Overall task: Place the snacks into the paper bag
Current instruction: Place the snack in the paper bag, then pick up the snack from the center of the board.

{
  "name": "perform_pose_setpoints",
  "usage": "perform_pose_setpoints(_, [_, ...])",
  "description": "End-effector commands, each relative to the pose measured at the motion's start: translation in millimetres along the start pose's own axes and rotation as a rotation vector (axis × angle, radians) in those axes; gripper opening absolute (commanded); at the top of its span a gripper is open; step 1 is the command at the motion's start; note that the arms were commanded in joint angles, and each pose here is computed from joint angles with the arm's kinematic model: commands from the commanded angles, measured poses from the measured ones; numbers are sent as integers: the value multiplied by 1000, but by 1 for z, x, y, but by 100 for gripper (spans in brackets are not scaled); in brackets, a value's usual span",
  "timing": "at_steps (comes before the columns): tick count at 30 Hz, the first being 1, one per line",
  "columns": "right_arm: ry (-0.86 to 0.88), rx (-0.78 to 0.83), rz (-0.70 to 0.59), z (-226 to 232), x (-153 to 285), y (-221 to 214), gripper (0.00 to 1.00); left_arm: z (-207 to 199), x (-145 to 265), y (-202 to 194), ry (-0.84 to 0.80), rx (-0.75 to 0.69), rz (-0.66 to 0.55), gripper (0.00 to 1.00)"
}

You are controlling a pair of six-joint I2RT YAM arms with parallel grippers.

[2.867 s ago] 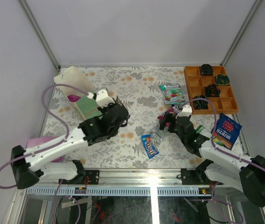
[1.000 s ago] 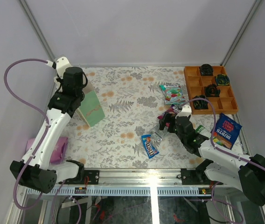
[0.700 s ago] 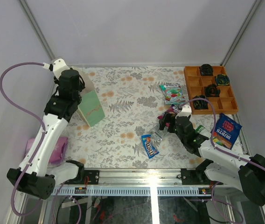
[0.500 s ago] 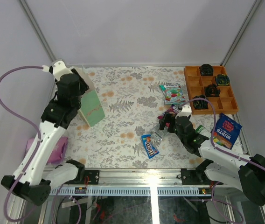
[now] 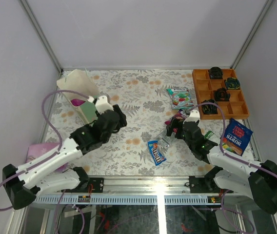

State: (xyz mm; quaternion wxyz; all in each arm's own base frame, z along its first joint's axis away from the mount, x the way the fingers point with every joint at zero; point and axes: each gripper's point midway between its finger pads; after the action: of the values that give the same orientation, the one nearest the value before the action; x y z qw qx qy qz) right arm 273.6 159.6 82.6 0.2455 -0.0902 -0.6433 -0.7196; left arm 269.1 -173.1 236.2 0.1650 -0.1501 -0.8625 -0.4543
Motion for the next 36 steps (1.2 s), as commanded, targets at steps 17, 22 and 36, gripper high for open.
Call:
perform_pose_setpoints(17, [-10, -17, -55, 4, -3, 18, 99, -45, -17, -200, -257, 184, 306, 61])
perform_pose_setpoints(22, [-16, -15, -55, 3, -3, 18, 99, -48, -22, -223, -260, 191, 344, 60])
perform_pose_setpoints(36, [-19, -12, -52, 2, -4, 17, 99, -42, -36, -251, -222, 190, 366, 53])
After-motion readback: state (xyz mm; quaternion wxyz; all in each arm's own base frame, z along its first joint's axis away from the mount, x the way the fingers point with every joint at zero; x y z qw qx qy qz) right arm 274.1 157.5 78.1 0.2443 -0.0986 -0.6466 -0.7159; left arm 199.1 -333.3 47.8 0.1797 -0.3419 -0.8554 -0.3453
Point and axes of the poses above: each gripper's point midway between its finger pads, its own x axis back along the fingers, its own z axis along the line the jaws close on, y = z × x, and after that the axes turned 11 degrees about x, right-handed
